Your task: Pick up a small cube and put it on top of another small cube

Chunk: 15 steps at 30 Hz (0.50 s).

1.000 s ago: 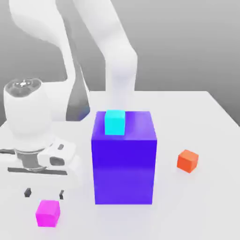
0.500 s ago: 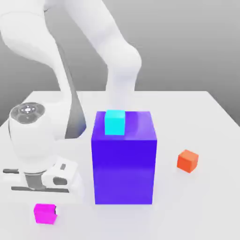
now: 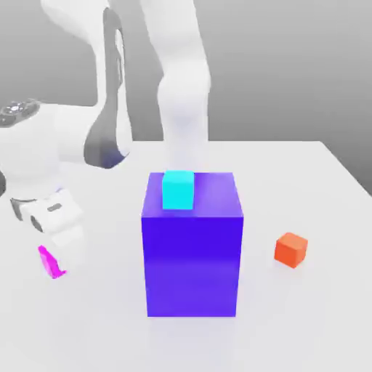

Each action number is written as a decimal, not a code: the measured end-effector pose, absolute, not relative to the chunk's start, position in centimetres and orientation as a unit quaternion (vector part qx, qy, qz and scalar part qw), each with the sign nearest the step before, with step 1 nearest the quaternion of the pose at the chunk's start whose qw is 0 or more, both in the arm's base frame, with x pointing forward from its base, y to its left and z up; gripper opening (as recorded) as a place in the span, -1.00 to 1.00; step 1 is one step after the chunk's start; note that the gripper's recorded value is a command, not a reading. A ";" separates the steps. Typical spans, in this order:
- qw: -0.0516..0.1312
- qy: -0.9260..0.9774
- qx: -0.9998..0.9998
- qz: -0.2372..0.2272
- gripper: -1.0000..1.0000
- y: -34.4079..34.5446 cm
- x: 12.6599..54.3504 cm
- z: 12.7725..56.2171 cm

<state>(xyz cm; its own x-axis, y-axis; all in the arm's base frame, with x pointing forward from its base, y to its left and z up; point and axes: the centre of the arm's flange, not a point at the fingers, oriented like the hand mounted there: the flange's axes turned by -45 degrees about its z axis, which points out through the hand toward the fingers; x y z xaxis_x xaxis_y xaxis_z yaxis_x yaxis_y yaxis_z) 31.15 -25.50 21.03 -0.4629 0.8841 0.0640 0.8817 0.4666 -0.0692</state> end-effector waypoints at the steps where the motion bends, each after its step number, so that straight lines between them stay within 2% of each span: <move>1: 0.044 -0.831 -0.555 0.014 -1.00 -26.0 30.0 21.3; 4: 0.035 -0.753 -0.657 0.014 -1.00 -27.0 27.0 22.3; 9: 0.008 -0.602 -0.799 0.006 -1.00 -28.1 22.0 23.9; 15: 0.016 -0.572 -0.819 0.029 -1.00 -28.8 20.7 21.3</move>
